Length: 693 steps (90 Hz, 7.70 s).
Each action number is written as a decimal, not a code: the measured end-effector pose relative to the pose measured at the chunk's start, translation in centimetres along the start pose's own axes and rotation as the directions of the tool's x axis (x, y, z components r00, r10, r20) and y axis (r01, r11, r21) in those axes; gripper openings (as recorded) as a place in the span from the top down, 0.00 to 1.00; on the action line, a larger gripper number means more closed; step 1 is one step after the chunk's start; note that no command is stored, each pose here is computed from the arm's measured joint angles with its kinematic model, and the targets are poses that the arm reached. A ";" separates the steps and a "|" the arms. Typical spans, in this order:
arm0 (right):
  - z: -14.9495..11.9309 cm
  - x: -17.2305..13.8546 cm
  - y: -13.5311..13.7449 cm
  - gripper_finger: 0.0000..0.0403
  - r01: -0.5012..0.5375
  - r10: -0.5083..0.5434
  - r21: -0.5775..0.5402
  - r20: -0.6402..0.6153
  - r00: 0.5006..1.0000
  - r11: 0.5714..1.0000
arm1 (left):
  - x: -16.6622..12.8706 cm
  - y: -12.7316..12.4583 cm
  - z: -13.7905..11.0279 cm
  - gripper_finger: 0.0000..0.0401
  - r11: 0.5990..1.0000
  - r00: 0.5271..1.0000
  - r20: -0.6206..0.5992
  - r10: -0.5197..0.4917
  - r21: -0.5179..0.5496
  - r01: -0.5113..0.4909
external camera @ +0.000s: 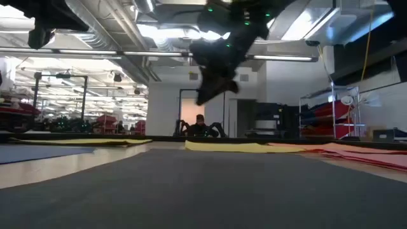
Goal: Organize paper
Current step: Adjust the top center yellow colored paper, then stack the yellow colored paper on top of the yellow colored paper
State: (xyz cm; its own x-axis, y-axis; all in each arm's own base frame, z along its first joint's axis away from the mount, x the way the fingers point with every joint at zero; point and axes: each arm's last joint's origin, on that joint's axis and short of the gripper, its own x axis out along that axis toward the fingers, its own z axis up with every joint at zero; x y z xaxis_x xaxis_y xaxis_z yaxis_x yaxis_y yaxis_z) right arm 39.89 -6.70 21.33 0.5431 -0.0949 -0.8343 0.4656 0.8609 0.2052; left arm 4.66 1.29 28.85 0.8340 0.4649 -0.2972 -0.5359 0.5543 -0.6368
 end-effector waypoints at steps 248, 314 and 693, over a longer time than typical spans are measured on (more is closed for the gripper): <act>-0.4 6.5 -8.0 1.00 -0.103 -0.018 -0.246 -0.445 0.896 0.964 | -0.2 1.8 -1.1 1.00 0.981 0.979 -0.074 0.190 0.055 -0.186; 0.1 7.0 -8.1 1.00 -0.018 -0.034 -0.128 -0.390 0.920 0.992 | 0.6 1.4 -1.3 1.00 0.972 0.969 -0.096 0.226 0.088 -0.218; 8.2 1.6 2.0 1.00 -0.032 -0.107 -0.462 -0.270 0.957 0.886 | 0.5 1.7 -1.6 1.00 0.966 0.960 -0.134 0.246 0.111 -0.233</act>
State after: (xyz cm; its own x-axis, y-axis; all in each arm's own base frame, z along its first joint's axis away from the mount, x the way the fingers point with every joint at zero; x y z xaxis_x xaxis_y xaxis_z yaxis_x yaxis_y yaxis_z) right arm 47.45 -9.26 24.61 0.2812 -0.0474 -0.9585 0.0726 0.9970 -0.0280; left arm 4.34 1.36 26.52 0.6860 0.4902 -0.5377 -0.7264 0.5038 -0.4676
